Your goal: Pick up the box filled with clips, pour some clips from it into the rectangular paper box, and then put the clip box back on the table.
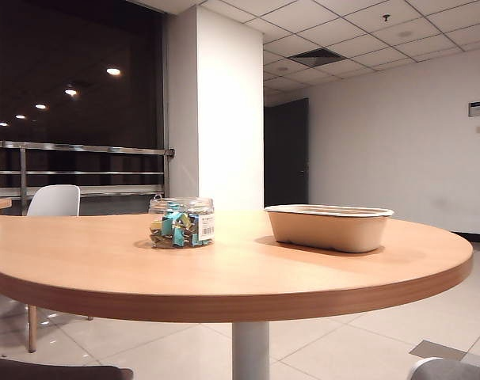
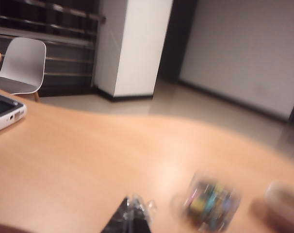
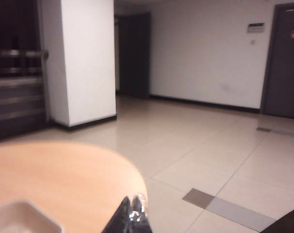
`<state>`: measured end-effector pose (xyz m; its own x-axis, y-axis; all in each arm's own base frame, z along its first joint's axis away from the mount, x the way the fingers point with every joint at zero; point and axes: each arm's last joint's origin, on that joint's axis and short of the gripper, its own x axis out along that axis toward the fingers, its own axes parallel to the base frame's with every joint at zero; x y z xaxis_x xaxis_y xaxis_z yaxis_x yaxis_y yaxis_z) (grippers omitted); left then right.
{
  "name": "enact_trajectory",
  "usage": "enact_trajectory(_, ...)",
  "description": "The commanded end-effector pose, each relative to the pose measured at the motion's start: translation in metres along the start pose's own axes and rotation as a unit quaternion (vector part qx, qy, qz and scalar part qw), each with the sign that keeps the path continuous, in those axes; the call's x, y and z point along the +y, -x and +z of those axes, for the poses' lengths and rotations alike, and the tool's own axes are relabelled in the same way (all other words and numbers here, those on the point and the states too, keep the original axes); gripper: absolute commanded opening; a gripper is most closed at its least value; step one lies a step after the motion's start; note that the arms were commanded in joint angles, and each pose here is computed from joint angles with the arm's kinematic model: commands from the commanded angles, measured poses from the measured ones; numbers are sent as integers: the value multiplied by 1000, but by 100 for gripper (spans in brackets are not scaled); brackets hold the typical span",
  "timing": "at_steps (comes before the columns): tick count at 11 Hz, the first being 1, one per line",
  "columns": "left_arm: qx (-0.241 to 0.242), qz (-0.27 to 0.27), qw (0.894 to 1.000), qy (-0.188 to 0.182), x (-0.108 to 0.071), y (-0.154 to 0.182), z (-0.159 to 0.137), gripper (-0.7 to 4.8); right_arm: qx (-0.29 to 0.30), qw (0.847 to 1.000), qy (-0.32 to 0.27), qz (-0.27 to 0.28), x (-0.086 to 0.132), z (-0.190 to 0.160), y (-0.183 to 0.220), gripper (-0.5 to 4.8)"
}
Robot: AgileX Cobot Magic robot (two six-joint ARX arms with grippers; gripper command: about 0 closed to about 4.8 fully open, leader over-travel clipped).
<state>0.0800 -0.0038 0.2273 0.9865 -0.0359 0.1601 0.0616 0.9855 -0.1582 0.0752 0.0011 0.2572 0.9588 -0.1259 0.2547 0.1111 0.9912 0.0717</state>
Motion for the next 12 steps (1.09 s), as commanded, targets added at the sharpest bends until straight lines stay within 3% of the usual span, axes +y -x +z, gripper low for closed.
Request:
enact_trajectory(1,-6,6,999,52,-5,-3,33,-6,-8,1000,-21,-14,2,38,-12,-1)
enact_trajectory(2,-3,7,999,52,-6,-7,42,-6,-9,1000,-21,-13,4,48,-17,-1)
enact_trajectory(3,24,12,998,55,-13,-39,82,-6,-5,1000,-20,-8,11,94,-45,-1)
enact_trajectory(5,81,-38,994,58,-28,-140,141,-6,79,994,-8,79,35,154,-124,-1)
enact_trajectory(8,100,-66,991,62,-32,-177,148,-6,115,984,-9,134,44,158,-149,-1)
enact_trajectory(10,126,-67,985,94,-32,-201,144,-5,138,974,-14,177,50,152,-164,-1)
enact_trajectory(12,168,-94,974,123,-33,-227,133,-6,166,962,-19,215,55,139,-176,-1)
